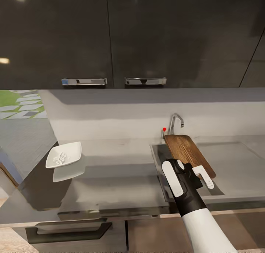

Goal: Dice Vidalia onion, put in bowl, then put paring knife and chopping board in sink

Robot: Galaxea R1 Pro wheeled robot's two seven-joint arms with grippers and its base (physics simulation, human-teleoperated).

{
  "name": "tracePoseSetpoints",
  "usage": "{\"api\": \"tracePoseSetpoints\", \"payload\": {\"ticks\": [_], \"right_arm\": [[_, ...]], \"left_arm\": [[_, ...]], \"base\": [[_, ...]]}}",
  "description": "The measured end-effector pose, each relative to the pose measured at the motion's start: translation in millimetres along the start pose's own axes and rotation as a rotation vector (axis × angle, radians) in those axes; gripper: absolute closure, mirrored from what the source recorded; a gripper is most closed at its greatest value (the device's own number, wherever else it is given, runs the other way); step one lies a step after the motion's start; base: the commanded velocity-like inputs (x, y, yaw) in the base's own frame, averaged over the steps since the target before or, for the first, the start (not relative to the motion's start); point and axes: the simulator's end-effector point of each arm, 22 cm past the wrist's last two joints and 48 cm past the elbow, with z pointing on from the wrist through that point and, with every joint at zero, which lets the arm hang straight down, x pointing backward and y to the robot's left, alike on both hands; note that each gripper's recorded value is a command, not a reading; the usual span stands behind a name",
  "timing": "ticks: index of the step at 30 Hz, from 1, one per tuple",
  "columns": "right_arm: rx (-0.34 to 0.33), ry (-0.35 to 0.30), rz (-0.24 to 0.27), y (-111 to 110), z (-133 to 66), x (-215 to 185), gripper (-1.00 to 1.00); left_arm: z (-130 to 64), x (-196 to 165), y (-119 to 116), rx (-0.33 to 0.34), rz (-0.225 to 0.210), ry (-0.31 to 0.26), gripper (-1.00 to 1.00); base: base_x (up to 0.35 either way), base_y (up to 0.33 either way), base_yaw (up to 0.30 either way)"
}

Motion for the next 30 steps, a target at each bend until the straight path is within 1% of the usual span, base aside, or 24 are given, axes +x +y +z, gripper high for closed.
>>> {"api": "tracePoseSetpoints", "payload": {"ticks": [7, 10, 15, 23, 30], "right_arm": [[0.052, -0.004, -0.065, -13, 15.6, 18, 1.00], [0.070, -0.005, -0.087, -18, 20.6, 24, 1.00], [0.088, -0.006, -0.078, -23, 26.6, 30, 1.00], [0.111, -0.002, -0.103, -29, 33.4, 41, 1.00], [0.127, 0.001, -0.108, -34, 38.7, 49, 1.00]], "left_arm": [[0.4, 4, 0, 0.000, 0.000, 0.011, -1.00], [0.5, 6, 0, 0.000, 0.000, 0.016, -1.00], [0.8, 10, 0, 0.000, 0.000, 0.024, -1.00], [1.3, 14, 0, -0.001, 0.000, 0.036, -1.00], [1.5, 19, 1, -0.001, 0.001, 0.048, -1.00]], "base": [[0.002, -0.003, 0.000], [0.138, -0.147, 0.000], [0.112, -0.108, 0.000], [0.005, -0.005, 0.000], [0.000, 0.088, 0.000]]}}
